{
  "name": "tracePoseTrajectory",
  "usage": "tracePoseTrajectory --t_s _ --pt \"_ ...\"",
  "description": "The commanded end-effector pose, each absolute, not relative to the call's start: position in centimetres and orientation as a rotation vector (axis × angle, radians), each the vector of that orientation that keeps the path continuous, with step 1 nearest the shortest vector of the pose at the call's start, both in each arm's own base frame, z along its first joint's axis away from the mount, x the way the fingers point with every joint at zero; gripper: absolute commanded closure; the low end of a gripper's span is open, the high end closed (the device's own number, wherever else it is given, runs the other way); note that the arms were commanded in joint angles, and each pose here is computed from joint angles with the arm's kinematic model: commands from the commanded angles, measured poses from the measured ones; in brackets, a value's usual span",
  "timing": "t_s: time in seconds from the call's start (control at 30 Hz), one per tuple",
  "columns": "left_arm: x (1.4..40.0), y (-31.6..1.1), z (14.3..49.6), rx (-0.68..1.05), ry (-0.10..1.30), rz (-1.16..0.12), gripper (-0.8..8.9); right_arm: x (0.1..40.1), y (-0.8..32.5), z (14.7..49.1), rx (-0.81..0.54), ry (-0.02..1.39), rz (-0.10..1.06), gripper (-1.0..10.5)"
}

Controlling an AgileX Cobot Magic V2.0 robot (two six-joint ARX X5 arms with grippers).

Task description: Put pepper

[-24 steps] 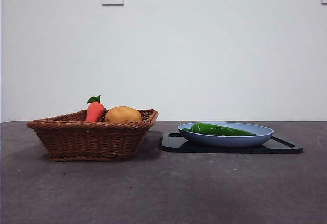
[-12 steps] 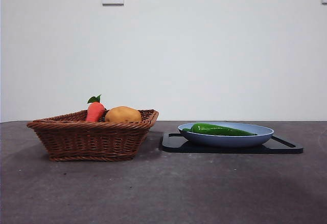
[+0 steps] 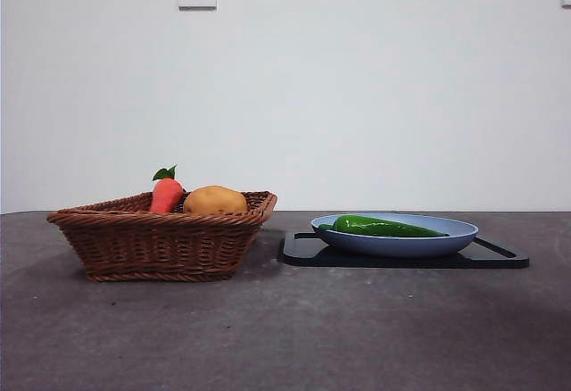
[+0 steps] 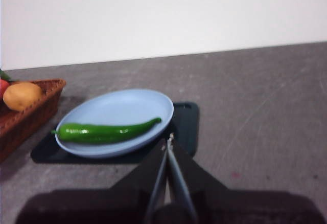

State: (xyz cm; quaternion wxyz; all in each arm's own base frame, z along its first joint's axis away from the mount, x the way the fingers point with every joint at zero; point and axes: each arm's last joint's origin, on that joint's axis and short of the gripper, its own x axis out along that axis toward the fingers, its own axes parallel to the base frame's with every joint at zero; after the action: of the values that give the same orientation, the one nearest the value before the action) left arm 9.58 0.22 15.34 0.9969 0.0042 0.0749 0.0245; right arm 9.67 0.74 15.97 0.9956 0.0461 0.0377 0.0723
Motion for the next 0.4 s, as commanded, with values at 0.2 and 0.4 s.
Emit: tracePoseTrajectory --t_s 0.2,0.4 --pt "9.63 0.24 15.12 -0.001 0.145 0.05 8.05 9.62 0.73 15.5 0.107 0.115 0.139 9.4" --pt "9.63 0.24 15.12 -0.001 0.145 0.05 8.05 9.55 0.73 14.96 0.112 0.172 0.137 9.4"
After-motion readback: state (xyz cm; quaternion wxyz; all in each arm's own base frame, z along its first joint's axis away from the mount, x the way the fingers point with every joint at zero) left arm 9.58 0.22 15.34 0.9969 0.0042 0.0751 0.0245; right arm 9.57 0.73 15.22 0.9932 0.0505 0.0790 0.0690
